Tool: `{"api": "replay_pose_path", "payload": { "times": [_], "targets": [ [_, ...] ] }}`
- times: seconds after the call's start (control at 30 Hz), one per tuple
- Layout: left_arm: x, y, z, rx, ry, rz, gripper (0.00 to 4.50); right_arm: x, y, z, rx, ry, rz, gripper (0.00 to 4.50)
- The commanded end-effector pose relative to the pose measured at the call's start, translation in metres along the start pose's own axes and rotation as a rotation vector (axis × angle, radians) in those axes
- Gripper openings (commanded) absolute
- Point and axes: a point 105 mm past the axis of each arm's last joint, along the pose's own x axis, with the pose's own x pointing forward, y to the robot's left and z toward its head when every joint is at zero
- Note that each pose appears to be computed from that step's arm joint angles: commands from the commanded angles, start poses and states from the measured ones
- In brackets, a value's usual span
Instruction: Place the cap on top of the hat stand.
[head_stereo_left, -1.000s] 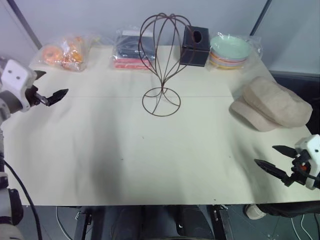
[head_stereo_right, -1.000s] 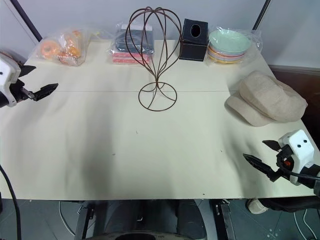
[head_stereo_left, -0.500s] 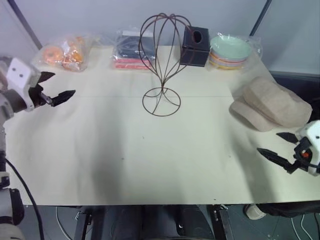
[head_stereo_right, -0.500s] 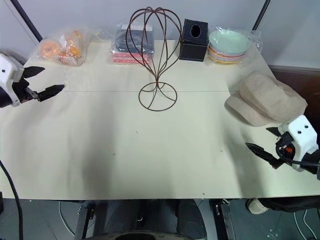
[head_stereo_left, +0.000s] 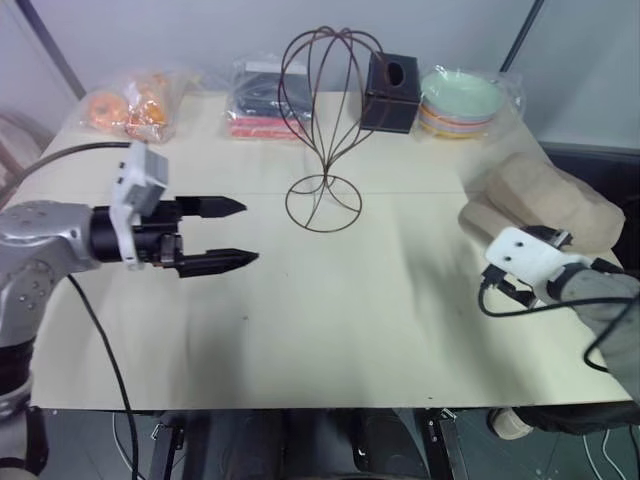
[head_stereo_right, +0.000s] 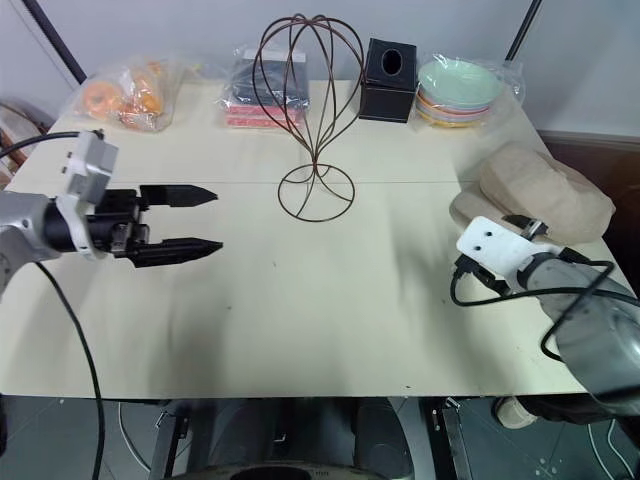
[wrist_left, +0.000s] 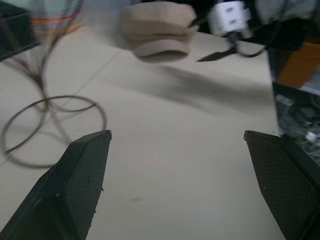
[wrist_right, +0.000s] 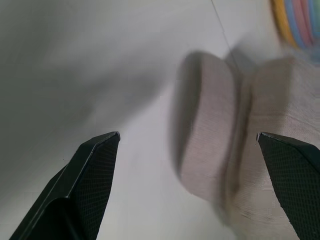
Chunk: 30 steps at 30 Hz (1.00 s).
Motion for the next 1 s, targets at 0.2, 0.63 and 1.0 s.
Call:
{"api": "replay_pose_path", "payload": {
  "times": [0.2, 0.63, 1.0],
  "targets": [
    [0.011, -0.004, 0.011, 0.040, -0.051, 0.005, 4.45, 0.038, -0.017, -0.013, -0.097, 0.107, -0.171, 4.50],
    [0.017, -0.010, 0.019, 0.052, -0.076, -0.008, 4.45, 0.082, -0.012, -0.040, -0.050, 0.151, -0.158, 4.50],
    [0.015, -0.009, 0.022, 0.048, -0.084, 0.011, 4.50, 0.086, -0.001, -0.037, -0.036, 0.115, -0.130, 0.03]
  ]
}}
